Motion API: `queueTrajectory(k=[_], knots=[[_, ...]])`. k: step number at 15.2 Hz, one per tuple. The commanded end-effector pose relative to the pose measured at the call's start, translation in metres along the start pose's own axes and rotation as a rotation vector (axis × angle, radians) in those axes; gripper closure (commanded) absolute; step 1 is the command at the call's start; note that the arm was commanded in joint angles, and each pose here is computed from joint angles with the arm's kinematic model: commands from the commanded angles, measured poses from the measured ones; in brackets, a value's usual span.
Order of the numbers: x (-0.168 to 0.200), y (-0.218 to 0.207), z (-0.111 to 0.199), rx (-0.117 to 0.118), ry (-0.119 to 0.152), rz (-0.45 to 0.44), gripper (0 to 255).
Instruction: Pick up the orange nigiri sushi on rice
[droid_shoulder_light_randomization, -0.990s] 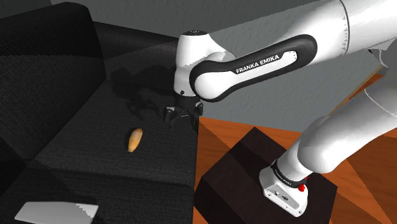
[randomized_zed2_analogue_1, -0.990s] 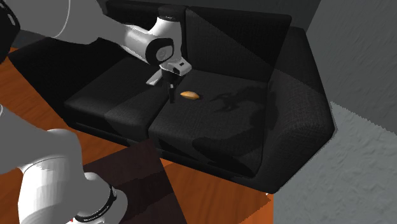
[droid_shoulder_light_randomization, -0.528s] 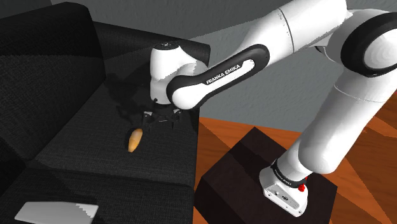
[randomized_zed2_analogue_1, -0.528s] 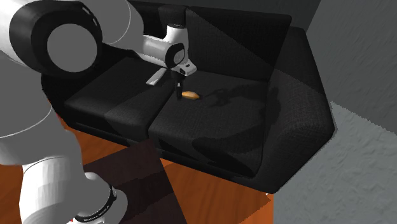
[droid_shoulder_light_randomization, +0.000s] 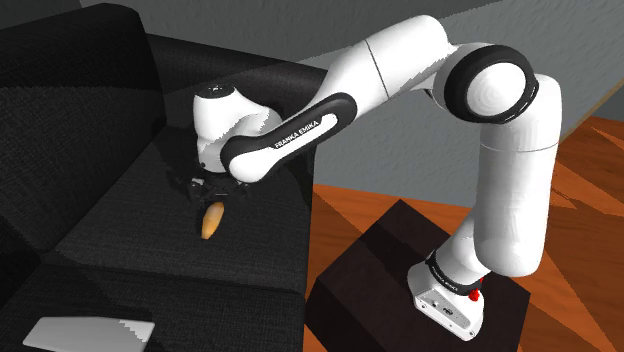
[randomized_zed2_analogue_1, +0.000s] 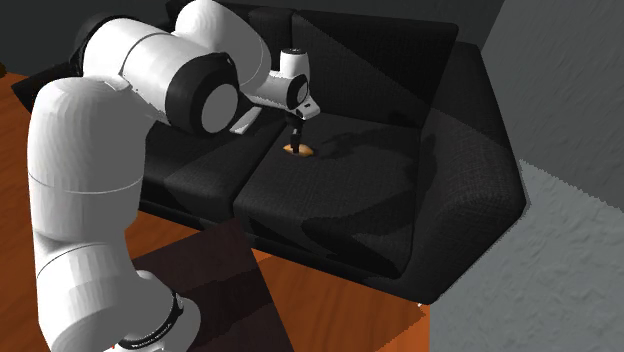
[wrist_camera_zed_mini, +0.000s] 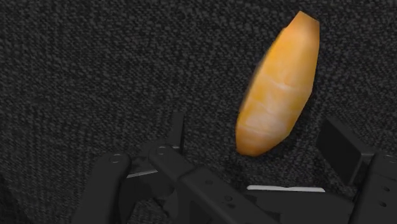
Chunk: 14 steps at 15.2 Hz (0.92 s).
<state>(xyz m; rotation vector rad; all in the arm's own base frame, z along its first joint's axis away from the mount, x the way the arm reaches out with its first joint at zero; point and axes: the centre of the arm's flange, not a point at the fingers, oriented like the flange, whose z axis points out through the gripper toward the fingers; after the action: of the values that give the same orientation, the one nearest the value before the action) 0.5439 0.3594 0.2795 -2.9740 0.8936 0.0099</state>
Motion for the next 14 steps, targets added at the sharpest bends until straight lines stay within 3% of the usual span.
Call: queueTrajectory(k=[1, 11, 12, 14], knots=[[0.007, -0.019, 0.014, 0.001, 0.013, 0.037, 0], [0.011, -0.022, 0.058, 0.002, 0.016, 0.046, 0], [0.011, -0.022, 0.058, 0.002, 0.016, 0.046, 255], [0.011, -0.022, 0.058, 0.002, 0.016, 0.046, 255]])
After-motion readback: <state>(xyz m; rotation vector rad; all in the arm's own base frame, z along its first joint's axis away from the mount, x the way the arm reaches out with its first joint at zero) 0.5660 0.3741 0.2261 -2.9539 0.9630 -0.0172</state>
